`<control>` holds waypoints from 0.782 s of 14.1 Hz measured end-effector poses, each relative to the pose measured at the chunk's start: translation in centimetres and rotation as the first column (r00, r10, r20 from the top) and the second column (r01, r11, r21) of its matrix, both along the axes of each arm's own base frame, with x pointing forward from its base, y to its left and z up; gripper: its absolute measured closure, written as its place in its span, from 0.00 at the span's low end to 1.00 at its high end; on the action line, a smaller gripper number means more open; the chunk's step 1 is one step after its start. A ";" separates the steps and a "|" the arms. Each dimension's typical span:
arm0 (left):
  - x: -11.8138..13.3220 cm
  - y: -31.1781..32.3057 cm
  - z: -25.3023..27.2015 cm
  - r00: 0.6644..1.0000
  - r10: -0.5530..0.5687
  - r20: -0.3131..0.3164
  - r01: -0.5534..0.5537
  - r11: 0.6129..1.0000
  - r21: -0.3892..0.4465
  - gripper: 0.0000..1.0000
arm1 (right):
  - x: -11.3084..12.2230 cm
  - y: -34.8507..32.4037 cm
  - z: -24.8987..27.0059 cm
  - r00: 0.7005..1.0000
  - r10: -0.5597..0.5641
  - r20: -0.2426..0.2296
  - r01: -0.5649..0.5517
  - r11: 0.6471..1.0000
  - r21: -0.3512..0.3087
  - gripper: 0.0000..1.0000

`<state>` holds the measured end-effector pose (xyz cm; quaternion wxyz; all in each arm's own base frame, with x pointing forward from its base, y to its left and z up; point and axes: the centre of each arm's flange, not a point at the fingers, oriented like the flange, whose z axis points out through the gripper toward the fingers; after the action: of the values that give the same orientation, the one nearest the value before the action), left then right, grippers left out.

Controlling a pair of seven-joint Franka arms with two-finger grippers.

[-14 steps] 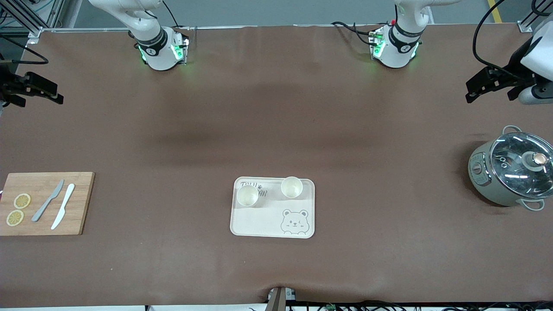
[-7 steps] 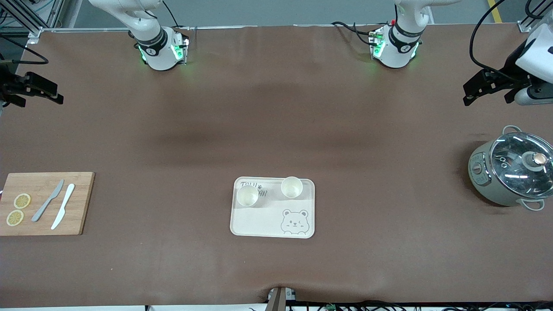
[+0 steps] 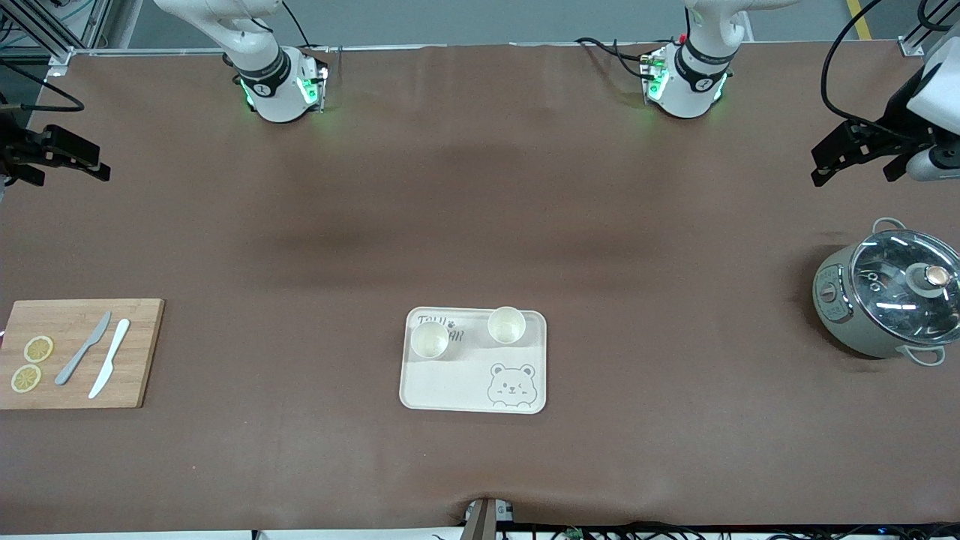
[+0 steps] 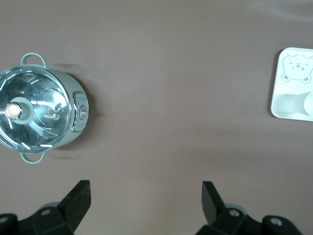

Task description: Place white IKEA cup upright on tray with both arms

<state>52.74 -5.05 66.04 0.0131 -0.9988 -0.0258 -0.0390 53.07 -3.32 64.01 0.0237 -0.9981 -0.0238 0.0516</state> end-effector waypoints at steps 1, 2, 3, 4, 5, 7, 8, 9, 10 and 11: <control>0.3 0.1 0.2 1.000 0.001 0.005 -0.001 1.000 -0.002 0.00 | 0.0 0.0 0.0 1.000 0.000 0.000 0.000 1.000 0.000 0.00; 0.5 0.1 0.2 1.000 0.002 0.006 -0.002 1.000 -0.003 0.00 | 0.0 0.0 0.0 1.000 0.000 0.000 0.000 1.000 0.000 0.00; 0.8 0.1 0.2 1.000 0.001 0.006 -0.001 1.000 -0.004 0.00 | 0.0 0.0 0.0 1.000 0.000 0.000 0.000 1.000 0.000 0.00; 0.9 0.1 0.1 1.000 0.000 0.005 0.000 1.000 -0.005 0.00 | 0.0 0.0 0.0 1.000 0.000 0.000 0.000 1.000 0.000 0.00; 1.0 0.1 0.0 1.000 0.000 0.005 0.000 1.000 -0.005 0.00 | 0.0 0.0 0.0 1.000 0.000 0.000 0.000 1.000 0.000 0.00; 1.1 0.1 0.1 1.000 0.000 0.006 0.000 1.000 -0.006 0.00 | 0.0 0.0 0.0 1.000 0.000 0.000 0.000 1.000 0.000 0.00; 1.1 0.1 0.1 1.000 0.000 0.007 0.000 1.000 -0.006 0.00 | 0.0 0.0 0.0 1.000 0.000 0.000 0.000 1.000 0.000 0.00; 1.1 0.1 0.1 1.000 0.000 0.006 0.000 1.000 -0.006 0.00 | 0.0 0.0 0.0 1.000 0.000 0.000 0.000 1.000 0.000 0.00; 1.2 0.1 0.0 1.000 0.000 0.004 0.000 1.000 -0.006 0.00 | 0.0 0.0 0.0 1.000 0.000 0.000 0.000 1.000 0.000 0.00; 1.3 0.0 -0.2 1.000 -0.002 0.001 0.002 1.000 -0.006 0.00 | 0.0 0.0 0.0 1.000 0.000 0.000 0.000 1.000 0.000 0.00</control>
<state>54.06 -5.05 65.84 0.0100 -0.9989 -0.0251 -0.0393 53.06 -3.33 63.99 0.0237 -0.9981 -0.0238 0.0518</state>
